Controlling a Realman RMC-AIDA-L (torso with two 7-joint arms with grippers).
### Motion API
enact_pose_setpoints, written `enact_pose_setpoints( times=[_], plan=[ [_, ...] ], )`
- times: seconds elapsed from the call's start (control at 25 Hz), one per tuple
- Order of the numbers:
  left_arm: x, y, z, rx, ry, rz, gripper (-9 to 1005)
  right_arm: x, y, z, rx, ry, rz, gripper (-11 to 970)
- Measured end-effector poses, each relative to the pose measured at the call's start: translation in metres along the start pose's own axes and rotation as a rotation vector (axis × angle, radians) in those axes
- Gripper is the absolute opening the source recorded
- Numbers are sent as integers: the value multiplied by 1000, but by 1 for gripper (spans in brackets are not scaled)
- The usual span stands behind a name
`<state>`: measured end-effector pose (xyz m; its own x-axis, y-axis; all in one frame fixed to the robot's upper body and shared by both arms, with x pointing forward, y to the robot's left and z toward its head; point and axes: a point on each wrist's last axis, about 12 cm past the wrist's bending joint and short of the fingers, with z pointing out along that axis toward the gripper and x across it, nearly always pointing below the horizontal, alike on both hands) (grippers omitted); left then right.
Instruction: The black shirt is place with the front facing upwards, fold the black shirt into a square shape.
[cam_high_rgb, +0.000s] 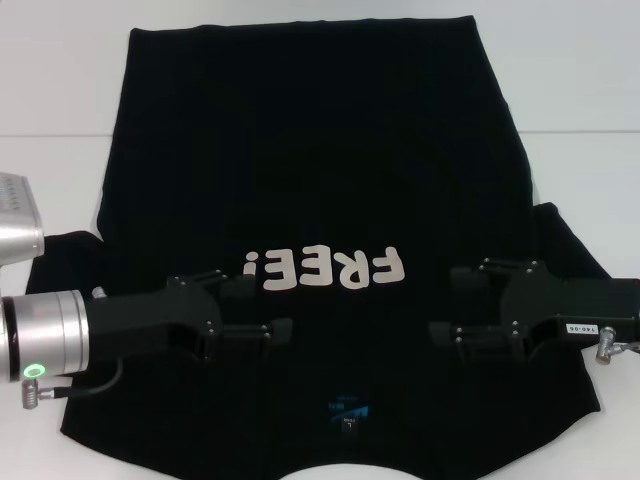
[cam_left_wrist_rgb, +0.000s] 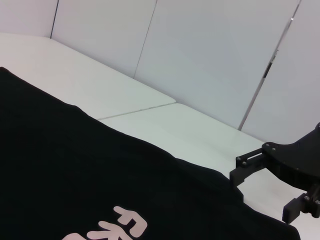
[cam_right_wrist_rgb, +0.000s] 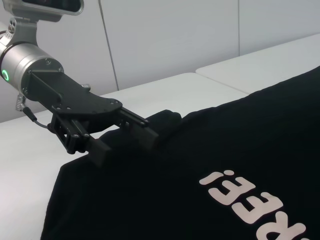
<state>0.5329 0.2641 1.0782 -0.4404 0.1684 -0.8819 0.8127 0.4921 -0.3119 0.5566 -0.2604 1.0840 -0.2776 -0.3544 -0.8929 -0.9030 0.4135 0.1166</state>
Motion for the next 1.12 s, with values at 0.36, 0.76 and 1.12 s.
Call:
enact_pose_setpoints(
  times=[0.36,0.76,1.12],
  plan=[
    [0,0,0,0,1,-7,926,0,0,0,0,0,-1,881],
    [-3,9,-9,-66,-49,-159,917,-2,-17,-6,149,-90,185,881],
    [5,36,-78,-244,-210,-671,908,3,-41,-23,332,-233,589,881]
  ],
)
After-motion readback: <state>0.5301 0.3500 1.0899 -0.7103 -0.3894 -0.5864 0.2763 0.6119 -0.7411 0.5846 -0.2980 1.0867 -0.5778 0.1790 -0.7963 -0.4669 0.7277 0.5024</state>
